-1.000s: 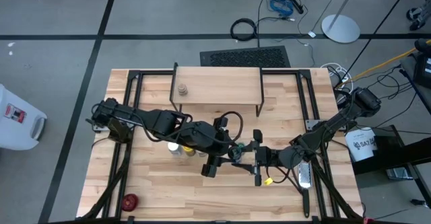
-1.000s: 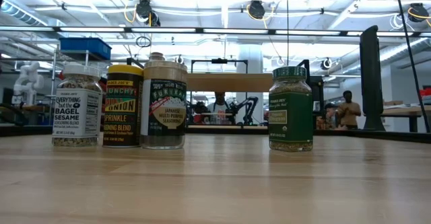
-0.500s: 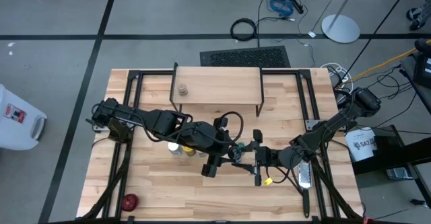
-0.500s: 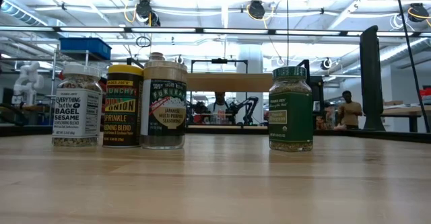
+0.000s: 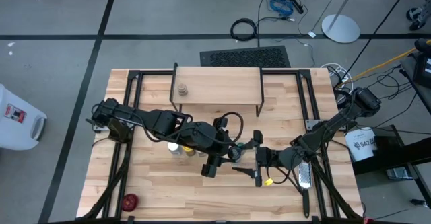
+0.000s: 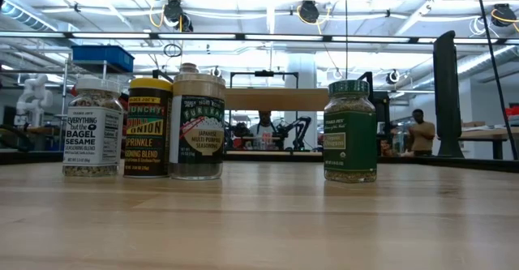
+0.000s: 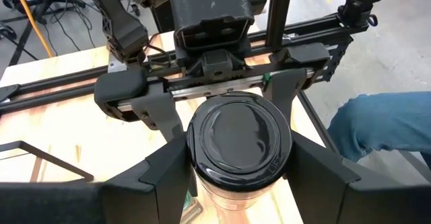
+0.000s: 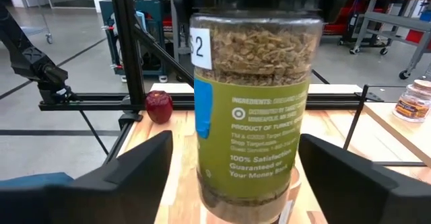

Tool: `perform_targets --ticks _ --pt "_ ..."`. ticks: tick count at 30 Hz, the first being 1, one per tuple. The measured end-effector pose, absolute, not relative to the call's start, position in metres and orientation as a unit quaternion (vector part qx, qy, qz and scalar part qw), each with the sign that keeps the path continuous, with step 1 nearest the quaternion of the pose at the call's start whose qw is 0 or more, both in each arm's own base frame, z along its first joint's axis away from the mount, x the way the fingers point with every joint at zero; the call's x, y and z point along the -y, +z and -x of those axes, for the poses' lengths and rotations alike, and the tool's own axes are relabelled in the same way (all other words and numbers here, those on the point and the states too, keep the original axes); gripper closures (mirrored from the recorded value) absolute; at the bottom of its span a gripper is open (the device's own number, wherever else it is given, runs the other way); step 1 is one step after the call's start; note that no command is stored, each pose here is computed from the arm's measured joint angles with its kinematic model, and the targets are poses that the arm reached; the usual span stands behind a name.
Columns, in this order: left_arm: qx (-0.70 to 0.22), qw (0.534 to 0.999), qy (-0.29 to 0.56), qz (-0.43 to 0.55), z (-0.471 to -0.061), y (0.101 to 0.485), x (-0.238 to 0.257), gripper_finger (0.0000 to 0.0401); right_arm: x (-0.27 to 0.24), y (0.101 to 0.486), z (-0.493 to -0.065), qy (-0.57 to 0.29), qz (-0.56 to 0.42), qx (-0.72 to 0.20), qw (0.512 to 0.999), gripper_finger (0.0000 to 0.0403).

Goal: Shelf spices
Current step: Put the black seasoning bottle on the shelf

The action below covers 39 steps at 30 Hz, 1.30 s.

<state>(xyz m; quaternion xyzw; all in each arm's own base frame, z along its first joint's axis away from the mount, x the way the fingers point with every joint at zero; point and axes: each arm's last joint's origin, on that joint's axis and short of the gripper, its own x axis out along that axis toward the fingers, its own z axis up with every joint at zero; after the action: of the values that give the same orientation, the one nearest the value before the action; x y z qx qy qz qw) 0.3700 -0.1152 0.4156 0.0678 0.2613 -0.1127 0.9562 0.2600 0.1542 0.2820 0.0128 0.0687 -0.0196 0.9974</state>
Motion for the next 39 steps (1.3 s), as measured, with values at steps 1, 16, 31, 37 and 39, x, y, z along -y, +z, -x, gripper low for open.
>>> perform_targets --ticks 1,16,31,37,39 --pt "-0.263 0.956 -0.113 -0.068 -0.37 0.415 0.115 0.0183 -0.154 0.282 -0.26 -0.02 -0.013 -0.069 0.997 0.0088" --pt "-0.273 0.953 -0.109 -0.069 -0.364 0.418 0.11 0.0184 -0.157 0.298 -0.232 -0.024 0.001 -0.073 0.997 0.0081" --pt "-0.261 0.962 -0.036 -0.071 -0.309 0.465 0.04 0.0184 -0.171 0.311 -0.203 -0.044 0.011 -0.053 0.998 0.0081" --pt "-0.287 0.955 0.015 -0.075 -0.302 0.465 0.003 0.0184 -0.176 0.309 -0.201 -0.035 -0.016 -0.055 0.998 0.0087" --pt "-0.299 0.951 0.028 -0.078 -0.301 0.463 -0.01 0.0184 -0.18 0.306 -0.2 -0.029 -0.02 -0.06 0.998 0.0087"
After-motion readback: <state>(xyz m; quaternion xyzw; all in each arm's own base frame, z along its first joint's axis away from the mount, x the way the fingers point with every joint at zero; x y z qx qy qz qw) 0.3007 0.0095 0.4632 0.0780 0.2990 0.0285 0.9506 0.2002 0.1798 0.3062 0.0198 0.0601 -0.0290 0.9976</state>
